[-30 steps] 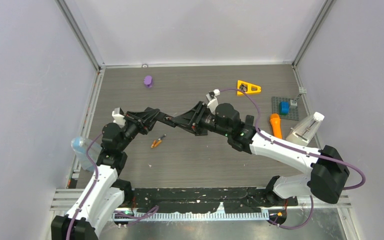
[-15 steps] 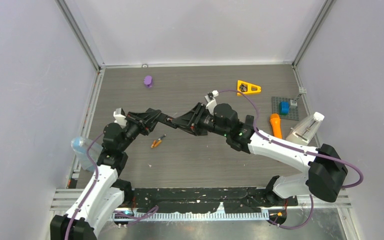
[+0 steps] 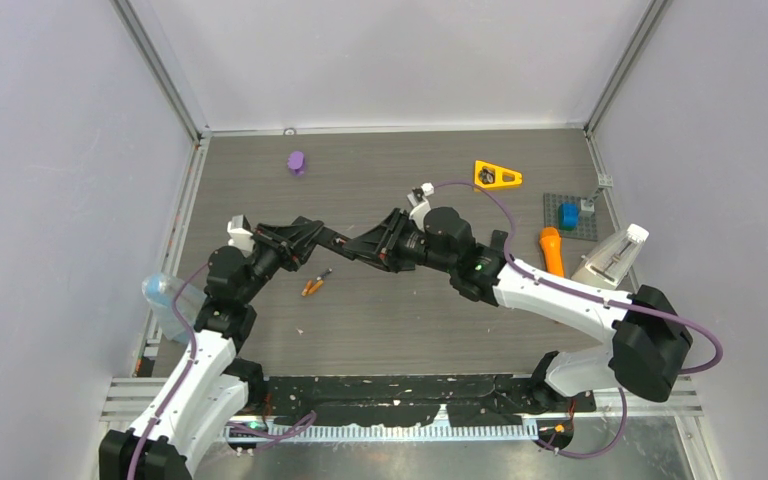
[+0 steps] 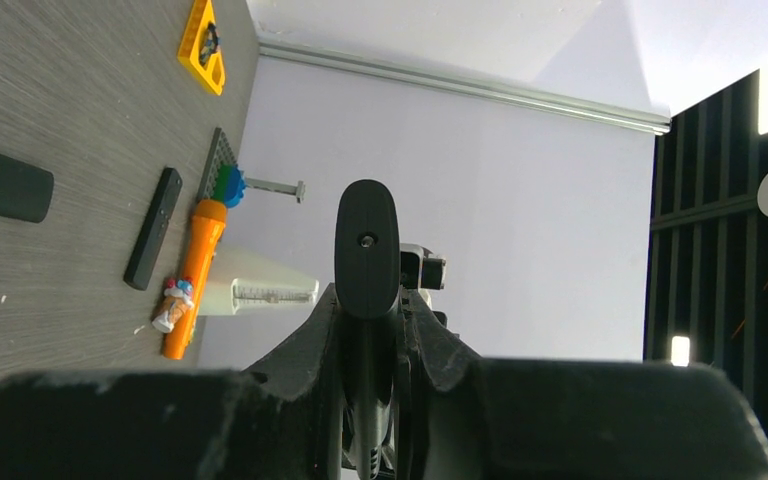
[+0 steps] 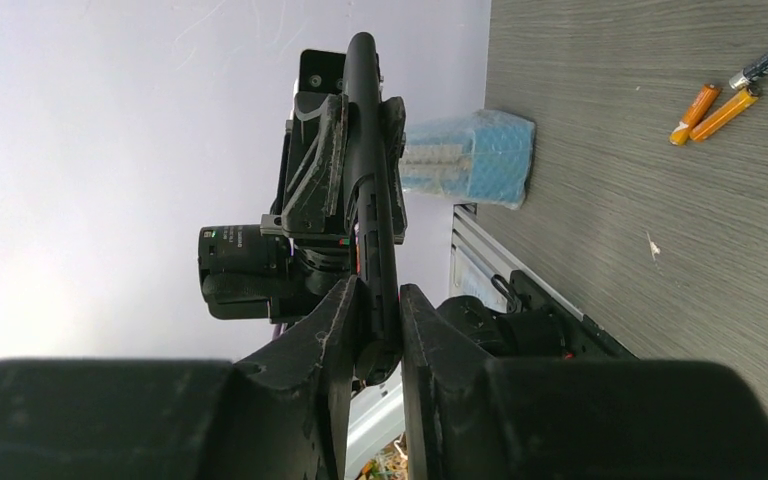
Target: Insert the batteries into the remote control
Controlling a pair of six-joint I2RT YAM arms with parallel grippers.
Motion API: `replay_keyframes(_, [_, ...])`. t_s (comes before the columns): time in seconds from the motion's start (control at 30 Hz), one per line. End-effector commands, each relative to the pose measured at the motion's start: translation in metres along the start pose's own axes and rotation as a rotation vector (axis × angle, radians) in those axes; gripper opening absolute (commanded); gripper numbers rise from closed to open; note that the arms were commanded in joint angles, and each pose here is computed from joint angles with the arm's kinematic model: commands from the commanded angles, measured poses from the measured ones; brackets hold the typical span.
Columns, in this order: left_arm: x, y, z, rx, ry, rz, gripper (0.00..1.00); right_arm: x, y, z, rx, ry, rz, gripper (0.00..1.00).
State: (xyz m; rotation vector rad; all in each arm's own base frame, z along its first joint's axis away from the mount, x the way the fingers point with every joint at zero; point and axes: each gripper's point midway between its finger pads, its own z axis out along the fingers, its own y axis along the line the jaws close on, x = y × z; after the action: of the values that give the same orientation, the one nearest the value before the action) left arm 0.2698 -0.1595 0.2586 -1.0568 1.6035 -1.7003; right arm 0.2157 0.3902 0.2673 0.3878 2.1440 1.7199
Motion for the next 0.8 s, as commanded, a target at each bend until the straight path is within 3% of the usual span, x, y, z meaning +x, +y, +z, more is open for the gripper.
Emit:
replay_keyframes(0.0, [0.016, -0.037, -0.005, 0.105, 0.050, 0.064, 0.00, -0.002, 0.016, 0.000, -0.020, -0.011, -0.011, 0.26])
replay_keyframes(0.13, [0.015, -0.038, -0.005, 0.112, 0.044, 0.080, 0.00, -0.002, 0.016, -0.001, -0.020, -0.010, -0.012, 0.30])
replay_keyframes(0.2, [0.014, -0.040, -0.005, 0.120, 0.036, 0.100, 0.00, -0.003, 0.018, -0.004, -0.037, -0.021, -0.016, 0.36])
replay_keyframes(0.43, [0.013, -0.043, -0.005, 0.145, 0.022, 0.234, 0.00, -0.009, 0.038, -0.020, -0.098, -0.058, -0.116, 0.72])
replay_keyframes(0.53, [0.017, -0.052, -0.005, 0.215, 0.049, 0.357, 0.00, -0.011, 0.041, -0.027, -0.095, -0.065, -0.193, 0.83])
replay_keyframes(0.77, [0.046, -0.068, -0.014, 0.398, 0.276, 0.743, 0.00, -0.033, 0.026, -0.048, -0.021, -0.136, -0.315, 0.87])
